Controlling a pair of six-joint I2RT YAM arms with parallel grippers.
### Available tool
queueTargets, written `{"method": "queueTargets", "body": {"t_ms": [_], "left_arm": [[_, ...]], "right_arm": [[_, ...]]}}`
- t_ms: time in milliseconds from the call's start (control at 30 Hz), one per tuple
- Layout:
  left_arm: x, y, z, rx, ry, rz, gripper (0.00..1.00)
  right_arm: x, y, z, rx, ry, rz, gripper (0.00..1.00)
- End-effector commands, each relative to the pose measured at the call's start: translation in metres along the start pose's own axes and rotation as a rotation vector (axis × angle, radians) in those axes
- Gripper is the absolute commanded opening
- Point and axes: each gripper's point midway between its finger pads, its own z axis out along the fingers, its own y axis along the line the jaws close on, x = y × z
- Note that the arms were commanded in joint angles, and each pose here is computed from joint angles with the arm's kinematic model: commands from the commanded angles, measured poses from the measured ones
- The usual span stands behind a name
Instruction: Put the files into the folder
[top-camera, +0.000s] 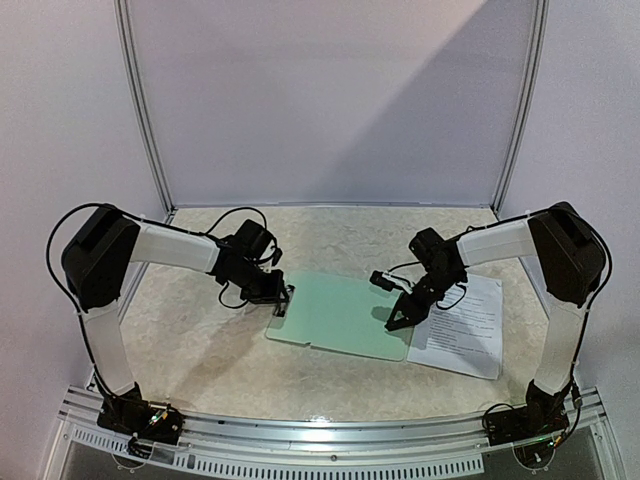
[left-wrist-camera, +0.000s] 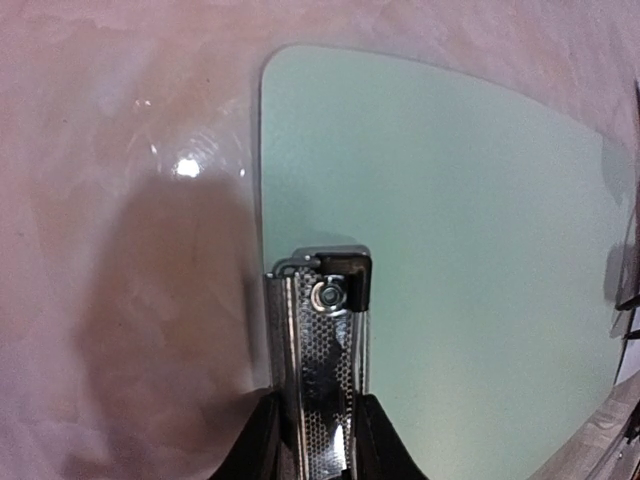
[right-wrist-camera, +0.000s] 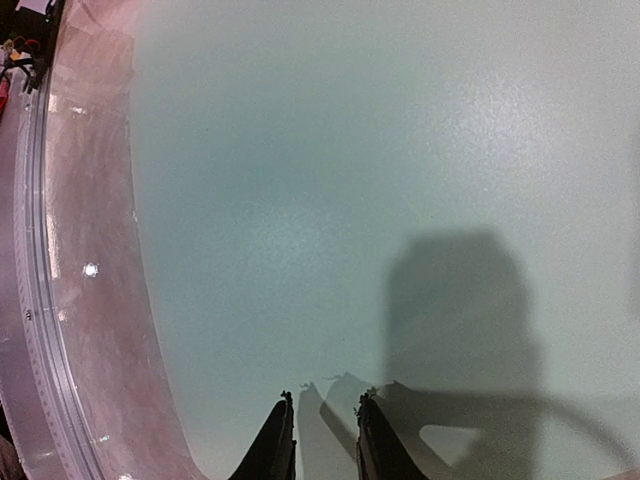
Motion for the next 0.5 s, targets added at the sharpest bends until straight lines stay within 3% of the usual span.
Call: {"method": "queueTargets", "body": {"t_ms": [0,167,467], "left_arm": [[0.056,0.032,0.022,-0.109,0.189,-0.020,0.25],[0.048,0.037,0.028,-0.161,0.180,-0.001,0.37],[0.054,0.045,0.027,-0.240,0.202,0.039,0.38]], "right_arm": [[0.036,-0.010,0.017,0.029,0.131,0.049,0.22],[0.036,-0.010,0.017,0.026,0.133,0.052,0.22],[0.037,-0.009,0.017,0.023,0.136,0.051,0.22]]}}
